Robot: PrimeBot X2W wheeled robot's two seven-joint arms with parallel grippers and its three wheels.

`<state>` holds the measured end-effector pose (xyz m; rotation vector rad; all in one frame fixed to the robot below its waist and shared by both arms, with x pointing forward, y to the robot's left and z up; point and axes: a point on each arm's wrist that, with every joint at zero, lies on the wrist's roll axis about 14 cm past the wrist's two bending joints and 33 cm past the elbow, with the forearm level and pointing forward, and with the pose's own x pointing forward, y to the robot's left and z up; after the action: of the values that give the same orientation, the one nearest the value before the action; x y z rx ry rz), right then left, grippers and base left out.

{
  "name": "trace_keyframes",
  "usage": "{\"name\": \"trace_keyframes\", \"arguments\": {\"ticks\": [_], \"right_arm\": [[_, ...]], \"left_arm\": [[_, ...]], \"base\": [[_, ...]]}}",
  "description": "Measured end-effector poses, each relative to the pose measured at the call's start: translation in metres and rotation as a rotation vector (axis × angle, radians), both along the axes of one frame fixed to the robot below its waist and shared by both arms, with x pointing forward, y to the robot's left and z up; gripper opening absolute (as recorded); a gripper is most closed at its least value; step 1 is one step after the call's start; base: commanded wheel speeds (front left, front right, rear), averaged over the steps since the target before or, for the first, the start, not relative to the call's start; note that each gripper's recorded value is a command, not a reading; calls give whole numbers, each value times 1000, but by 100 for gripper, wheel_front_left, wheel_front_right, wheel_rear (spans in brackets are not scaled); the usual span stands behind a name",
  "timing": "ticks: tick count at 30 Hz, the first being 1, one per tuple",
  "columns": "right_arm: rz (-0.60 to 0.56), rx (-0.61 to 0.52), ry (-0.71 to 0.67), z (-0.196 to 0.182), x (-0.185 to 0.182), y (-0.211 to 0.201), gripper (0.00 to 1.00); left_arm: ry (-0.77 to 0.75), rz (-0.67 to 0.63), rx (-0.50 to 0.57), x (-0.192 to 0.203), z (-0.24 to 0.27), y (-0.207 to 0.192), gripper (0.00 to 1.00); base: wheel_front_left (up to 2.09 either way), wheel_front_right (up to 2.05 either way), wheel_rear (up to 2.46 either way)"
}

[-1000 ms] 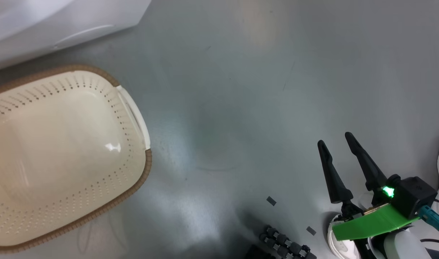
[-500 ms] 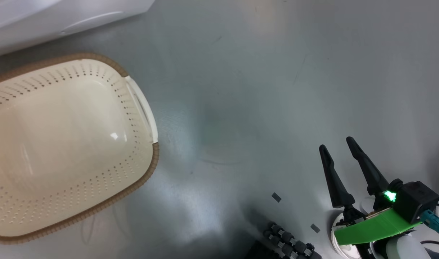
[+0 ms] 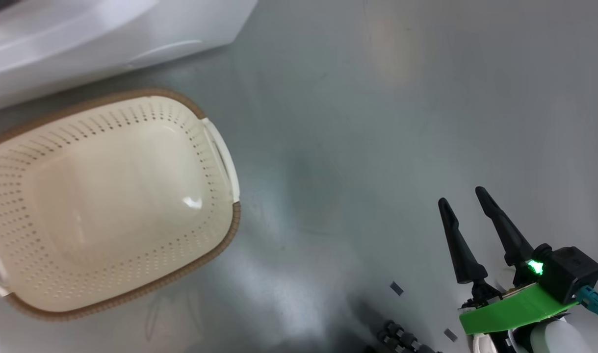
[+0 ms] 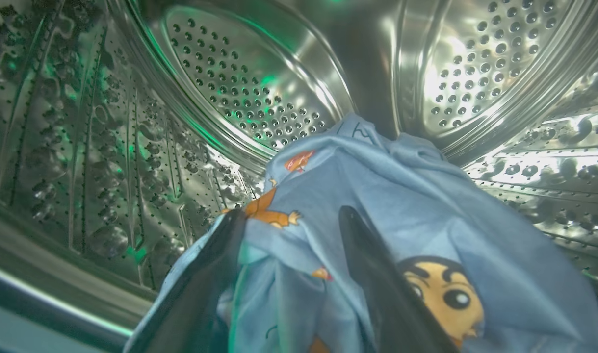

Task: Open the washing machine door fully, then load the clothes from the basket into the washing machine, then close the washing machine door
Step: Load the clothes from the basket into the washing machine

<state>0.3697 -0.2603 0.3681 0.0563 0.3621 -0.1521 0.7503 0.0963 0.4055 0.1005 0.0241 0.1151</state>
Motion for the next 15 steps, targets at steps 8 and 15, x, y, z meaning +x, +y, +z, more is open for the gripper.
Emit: {"name": "trace_keyframes", "arguments": {"ticks": [8,15], "right_arm": [[51,15,-69,16,12,11,100],[95,25,-100,21,22,21,100]], "left_arm": [[62,-6,-73,-34,5,-5,100],[20,-28,-114,-56,25,-2,100]], "base": [[0,0,0],[0,0,0]]}}
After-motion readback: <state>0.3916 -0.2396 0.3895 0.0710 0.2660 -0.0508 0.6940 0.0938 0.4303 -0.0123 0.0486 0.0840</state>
